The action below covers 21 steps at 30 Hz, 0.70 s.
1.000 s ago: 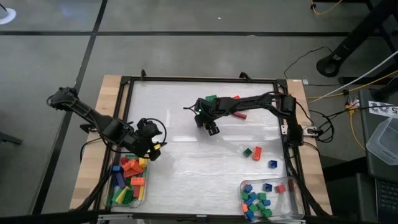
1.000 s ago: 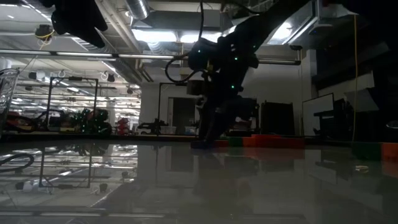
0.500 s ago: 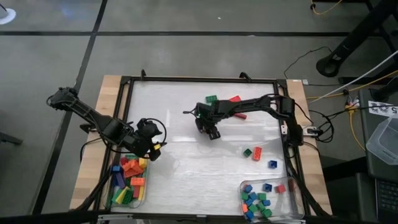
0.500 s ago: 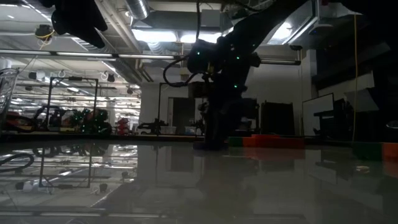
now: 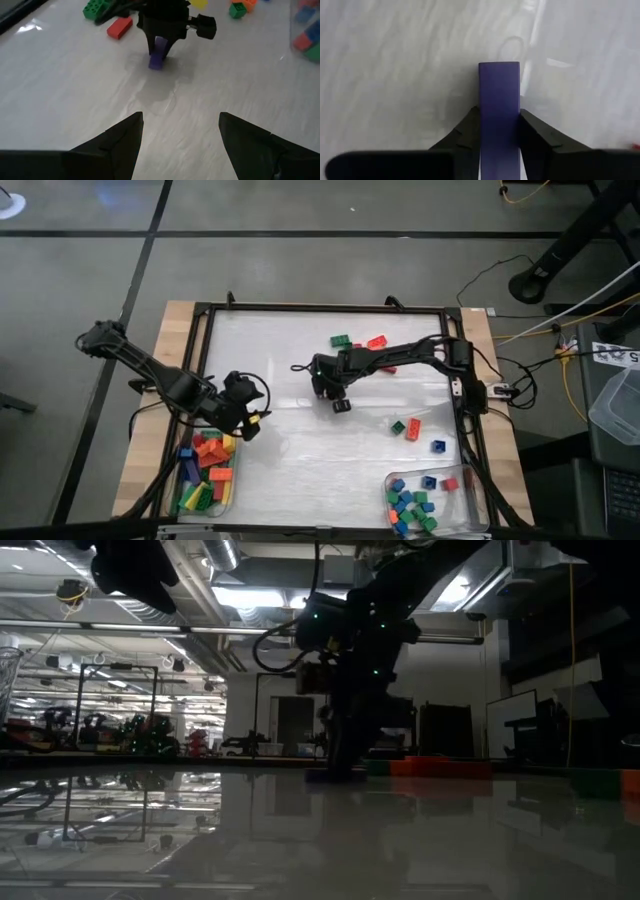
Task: Sort blocks by size
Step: Put the large violet block into the left transparent bin
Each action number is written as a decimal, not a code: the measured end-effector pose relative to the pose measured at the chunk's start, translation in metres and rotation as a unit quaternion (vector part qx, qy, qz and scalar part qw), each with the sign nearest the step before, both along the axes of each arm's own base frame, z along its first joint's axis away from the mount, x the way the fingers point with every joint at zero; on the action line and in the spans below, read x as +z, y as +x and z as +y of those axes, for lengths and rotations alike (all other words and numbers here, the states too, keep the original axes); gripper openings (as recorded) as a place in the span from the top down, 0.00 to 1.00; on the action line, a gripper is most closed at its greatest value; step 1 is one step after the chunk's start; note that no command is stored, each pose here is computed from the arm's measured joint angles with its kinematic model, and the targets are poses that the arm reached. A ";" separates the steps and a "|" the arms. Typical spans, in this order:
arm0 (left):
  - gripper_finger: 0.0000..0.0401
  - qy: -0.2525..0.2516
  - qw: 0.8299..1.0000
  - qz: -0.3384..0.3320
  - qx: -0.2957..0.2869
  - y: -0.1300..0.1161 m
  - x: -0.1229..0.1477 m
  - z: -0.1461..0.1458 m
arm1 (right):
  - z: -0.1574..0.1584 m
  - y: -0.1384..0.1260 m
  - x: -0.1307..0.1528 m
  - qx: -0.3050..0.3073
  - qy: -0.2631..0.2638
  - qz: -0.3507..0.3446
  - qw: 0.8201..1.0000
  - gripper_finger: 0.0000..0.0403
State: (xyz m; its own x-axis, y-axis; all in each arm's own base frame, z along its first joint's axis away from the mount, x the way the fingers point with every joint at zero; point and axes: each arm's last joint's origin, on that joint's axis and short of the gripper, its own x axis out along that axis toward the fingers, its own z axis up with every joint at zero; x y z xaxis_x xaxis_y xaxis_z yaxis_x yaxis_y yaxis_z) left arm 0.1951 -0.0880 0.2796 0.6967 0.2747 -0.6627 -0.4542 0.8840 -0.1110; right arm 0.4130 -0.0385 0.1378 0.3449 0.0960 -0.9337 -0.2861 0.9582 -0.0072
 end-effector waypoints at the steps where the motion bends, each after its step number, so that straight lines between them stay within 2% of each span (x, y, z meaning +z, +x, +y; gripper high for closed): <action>1: 0.38 0.008 1.000 0.002 -0.009 0.001 0.000 -0.001 | 0.000 0.001 0.002 0.002 0.006 -0.002 1.000 0.76; 3: 0.38 0.018 1.000 0.004 -0.019 0.005 -0.002 -0.003 | 0.001 0.005 0.006 0.004 0.025 -0.007 1.000 0.76; 5: 0.38 0.004 1.000 0.002 -0.017 0.009 -0.004 -0.005 | 0.003 0.012 0.013 0.006 0.052 -0.019 0.998 0.76; 8: 0.38 -0.065 0.997 -0.014 0.045 0.014 -0.009 -0.006 | 0.010 0.025 0.036 0.016 0.056 -0.063 0.996 0.73; 11: 0.38 -0.142 0.983 -0.028 0.113 0.016 -0.013 -0.007 | 0.022 0.037 0.057 0.036 0.048 -0.102 0.993 0.71; 13: 0.38 -0.167 0.976 -0.035 0.136 0.016 -0.013 -0.007 | 0.031 0.044 0.068 0.047 0.042 -0.136 0.989 0.72; 16: 0.38 -0.192 0.967 -0.045 0.159 0.016 -0.012 -0.006 | 0.046 0.054 0.085 0.053 0.014 -0.189 0.980 0.74; 21: 0.38 -0.212 0.959 -0.052 0.180 0.016 -0.012 -0.006 | 0.071 0.063 0.105 0.046 -0.075 -0.245 0.966 0.73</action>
